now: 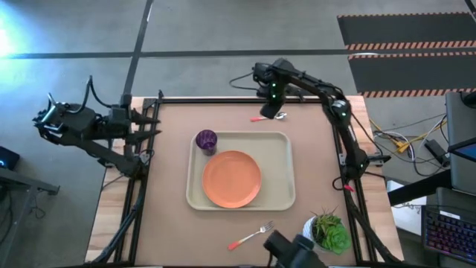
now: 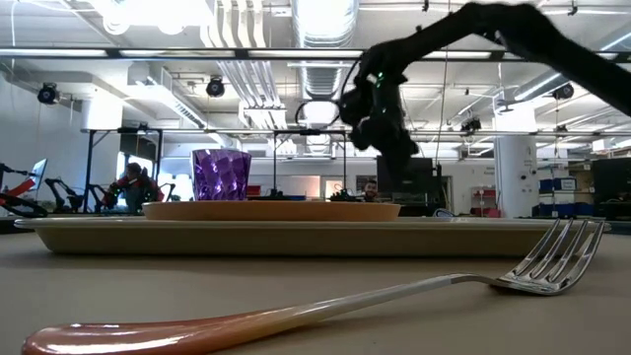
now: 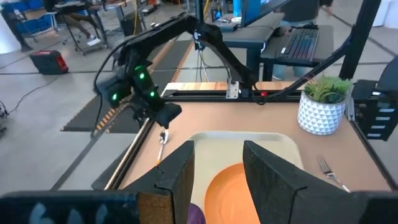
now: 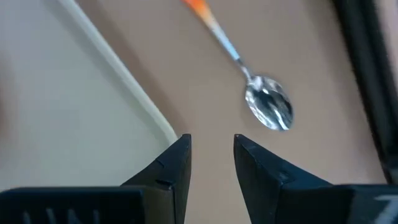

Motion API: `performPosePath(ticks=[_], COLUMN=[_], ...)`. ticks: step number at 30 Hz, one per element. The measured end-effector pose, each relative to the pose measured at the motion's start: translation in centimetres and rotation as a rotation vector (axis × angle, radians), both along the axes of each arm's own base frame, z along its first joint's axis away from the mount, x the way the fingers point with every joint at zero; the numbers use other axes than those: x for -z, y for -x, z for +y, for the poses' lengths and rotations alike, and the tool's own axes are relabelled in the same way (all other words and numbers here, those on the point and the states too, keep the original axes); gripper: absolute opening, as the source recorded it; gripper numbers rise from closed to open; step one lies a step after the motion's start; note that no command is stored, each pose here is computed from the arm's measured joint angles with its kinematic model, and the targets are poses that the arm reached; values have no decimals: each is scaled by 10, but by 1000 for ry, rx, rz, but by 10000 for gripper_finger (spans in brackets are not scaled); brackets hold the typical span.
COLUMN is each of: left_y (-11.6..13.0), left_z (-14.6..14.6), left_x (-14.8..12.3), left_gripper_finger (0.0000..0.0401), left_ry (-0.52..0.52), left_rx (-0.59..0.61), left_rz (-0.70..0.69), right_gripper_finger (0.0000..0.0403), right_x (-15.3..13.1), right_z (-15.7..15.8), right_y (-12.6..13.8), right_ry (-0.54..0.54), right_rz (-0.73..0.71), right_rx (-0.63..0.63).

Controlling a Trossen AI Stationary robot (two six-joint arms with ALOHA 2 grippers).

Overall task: Pick and place plate/cup/fork/spoon on tray
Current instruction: Put the orange spoon on the beige tray

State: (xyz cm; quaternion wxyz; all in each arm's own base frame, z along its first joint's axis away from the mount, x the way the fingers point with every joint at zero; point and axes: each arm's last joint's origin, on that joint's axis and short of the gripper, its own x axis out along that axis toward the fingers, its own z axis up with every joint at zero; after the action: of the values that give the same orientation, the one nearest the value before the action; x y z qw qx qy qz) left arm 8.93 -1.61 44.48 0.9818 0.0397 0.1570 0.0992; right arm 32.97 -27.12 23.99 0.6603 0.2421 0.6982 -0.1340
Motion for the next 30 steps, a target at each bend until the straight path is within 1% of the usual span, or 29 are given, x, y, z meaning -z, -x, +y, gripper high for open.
performPosePath(ticks=[2,4,5,8,11,13,18,25,30], left_y=[-4,-7,-8,-12,-16,-18,-19,-19,-19], left_z=[-1,-2,-3,-4,-5,-6,-7,-7,-7], left_x=[1,1,2,2,2,2,2,2,2], left_gripper_finger=[120,120,120,120,120,120,120,120,120], left_ry=[-3,-6,-5,15,16,17,15,14,14], left_rx=[0,0,-1,-8,-9,-9,-9,-9,-9], left_rz=[10,19,22,21,20,17,22,23,23], right_gripper_finger=[109,109,109,109,109,109,109,109,109], right_x=[13,22,25,31,36,41,58,61,62], right_z=[-6,-11,-13,-19,-22,-22,-24,-29,-33], right_y=[-7,-13,-16,-24,-29,-31,-34,-31,-32], right_ry=[-20,-33,-46,-43,-59,-91,-127,-125,-98], right_rz=[19,4,-3,-33,-56,-72,-61,-72,-98], right_rx=[-31,-48,-59,-89,-101,-101,-128,-145,-157])
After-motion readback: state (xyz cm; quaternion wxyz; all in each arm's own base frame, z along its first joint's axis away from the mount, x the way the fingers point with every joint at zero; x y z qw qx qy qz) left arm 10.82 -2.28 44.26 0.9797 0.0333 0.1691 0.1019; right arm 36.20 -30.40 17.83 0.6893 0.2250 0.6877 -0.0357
